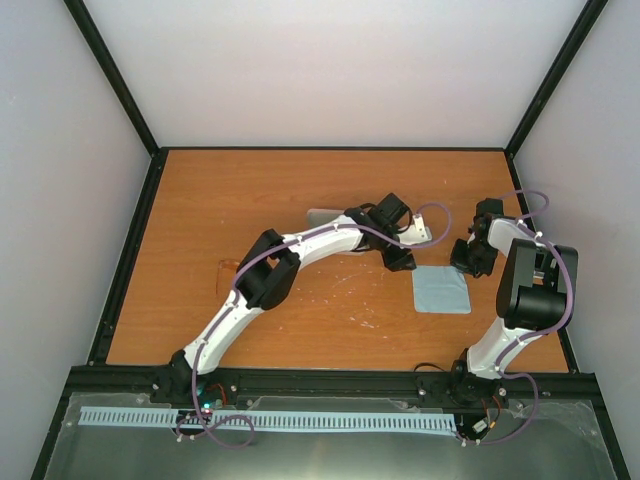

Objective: Organize the sunglasses
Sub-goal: Move the glasses cleaning cloth to the center of the board.

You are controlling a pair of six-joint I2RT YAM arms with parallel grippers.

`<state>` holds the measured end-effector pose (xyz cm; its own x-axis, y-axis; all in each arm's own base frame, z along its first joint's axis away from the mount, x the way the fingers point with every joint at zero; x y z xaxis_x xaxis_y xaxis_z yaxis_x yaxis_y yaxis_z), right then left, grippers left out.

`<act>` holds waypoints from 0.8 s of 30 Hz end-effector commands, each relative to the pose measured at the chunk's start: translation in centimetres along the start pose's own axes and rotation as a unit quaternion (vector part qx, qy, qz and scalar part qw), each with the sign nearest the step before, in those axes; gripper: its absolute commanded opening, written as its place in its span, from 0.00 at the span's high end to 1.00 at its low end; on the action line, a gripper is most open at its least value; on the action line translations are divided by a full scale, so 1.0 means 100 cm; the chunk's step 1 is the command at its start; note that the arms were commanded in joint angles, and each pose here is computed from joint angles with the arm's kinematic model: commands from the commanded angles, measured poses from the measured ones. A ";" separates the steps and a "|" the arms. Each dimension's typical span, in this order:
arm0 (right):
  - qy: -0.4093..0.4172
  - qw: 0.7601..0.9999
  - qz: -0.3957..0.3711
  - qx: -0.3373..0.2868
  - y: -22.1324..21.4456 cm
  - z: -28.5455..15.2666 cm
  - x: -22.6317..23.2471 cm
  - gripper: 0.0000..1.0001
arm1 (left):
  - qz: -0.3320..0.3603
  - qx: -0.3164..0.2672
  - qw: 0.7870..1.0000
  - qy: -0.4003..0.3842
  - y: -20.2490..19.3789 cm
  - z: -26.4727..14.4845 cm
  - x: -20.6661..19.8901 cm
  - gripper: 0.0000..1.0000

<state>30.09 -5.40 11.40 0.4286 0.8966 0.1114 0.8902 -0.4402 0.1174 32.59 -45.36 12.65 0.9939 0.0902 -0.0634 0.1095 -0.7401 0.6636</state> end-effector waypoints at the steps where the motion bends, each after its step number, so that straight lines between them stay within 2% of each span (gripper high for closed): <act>1: -0.006 1.000 0.008 -0.021 0.004 -0.009 0.000 0.97 | 0.007 -0.004 1.000 0.015 0.010 0.003 0.002 0.45; 9: 0.003 0.999 0.016 -0.034 0.005 -0.015 0.001 0.97 | 0.010 -0.001 1.000 0.012 0.006 0.013 -0.001 0.54; 24: -0.002 0.999 0.009 -0.037 0.003 -0.016 0.000 0.97 | 0.019 0.004 1.000 -0.009 0.005 0.029 -0.019 0.56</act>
<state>30.18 -5.50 12.28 0.4489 0.8863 0.1138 0.8734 -0.4621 0.1539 31.81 -46.57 11.39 0.9955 0.0786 -0.0521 0.0936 -0.7549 0.6492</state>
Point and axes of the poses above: each gripper's point midway between its finger pads, its own z axis out along the fingers, its own x axis along the line the jaws close on, y = z × x, the point moved 10 cm from there along -z, back along the fingers, and after that the axes turned 4 degrees about z, right-handed, at the moved point
